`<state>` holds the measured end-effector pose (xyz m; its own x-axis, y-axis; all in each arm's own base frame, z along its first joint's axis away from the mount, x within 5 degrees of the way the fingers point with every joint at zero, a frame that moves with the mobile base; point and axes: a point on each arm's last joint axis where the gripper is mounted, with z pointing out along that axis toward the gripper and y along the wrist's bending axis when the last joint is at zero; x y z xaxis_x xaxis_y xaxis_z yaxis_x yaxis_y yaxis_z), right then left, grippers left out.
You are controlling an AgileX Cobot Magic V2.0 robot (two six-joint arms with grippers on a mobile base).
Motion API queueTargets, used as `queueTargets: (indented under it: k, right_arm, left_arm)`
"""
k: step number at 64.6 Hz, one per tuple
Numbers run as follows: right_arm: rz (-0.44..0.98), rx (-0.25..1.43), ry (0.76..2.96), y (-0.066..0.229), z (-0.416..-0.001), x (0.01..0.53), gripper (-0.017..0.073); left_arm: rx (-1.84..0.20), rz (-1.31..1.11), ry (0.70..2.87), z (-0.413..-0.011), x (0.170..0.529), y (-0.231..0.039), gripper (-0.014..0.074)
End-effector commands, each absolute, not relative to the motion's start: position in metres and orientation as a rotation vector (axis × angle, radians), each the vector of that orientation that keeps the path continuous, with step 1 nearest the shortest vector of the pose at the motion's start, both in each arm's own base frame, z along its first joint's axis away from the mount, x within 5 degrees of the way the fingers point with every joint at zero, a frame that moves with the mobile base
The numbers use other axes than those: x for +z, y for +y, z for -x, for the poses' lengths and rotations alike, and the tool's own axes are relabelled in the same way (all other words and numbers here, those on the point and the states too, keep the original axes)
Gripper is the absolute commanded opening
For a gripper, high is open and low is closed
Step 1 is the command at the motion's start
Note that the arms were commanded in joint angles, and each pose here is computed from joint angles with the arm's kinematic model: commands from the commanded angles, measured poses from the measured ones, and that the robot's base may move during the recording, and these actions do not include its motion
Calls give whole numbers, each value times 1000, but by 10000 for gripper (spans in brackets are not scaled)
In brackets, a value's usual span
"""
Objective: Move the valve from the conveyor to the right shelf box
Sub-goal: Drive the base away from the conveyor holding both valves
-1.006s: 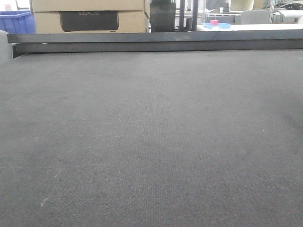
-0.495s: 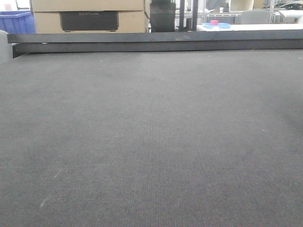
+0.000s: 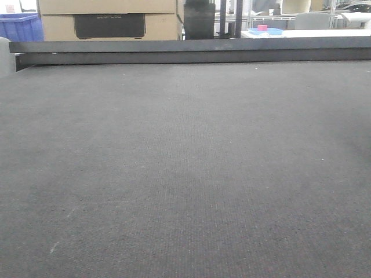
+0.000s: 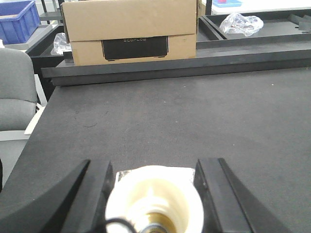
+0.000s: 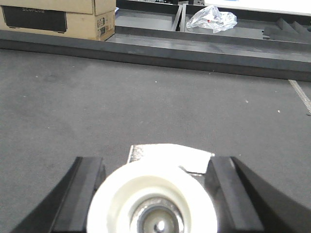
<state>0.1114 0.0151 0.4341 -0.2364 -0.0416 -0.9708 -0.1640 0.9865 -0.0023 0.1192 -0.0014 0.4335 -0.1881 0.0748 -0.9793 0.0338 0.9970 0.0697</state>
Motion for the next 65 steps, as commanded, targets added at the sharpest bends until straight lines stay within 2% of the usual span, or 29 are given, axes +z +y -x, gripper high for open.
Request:
queueTargets:
  k: [1,65]
  right_arm:
    - [141,96,1711,14,-109,447,-152]
    - [141,96,1711,14,-109,447,-152]
  left_arm:
    - [22,-73,1687,-117,441,-2,-111]
    - [22,-73,1687,-117,441,-2,-111]
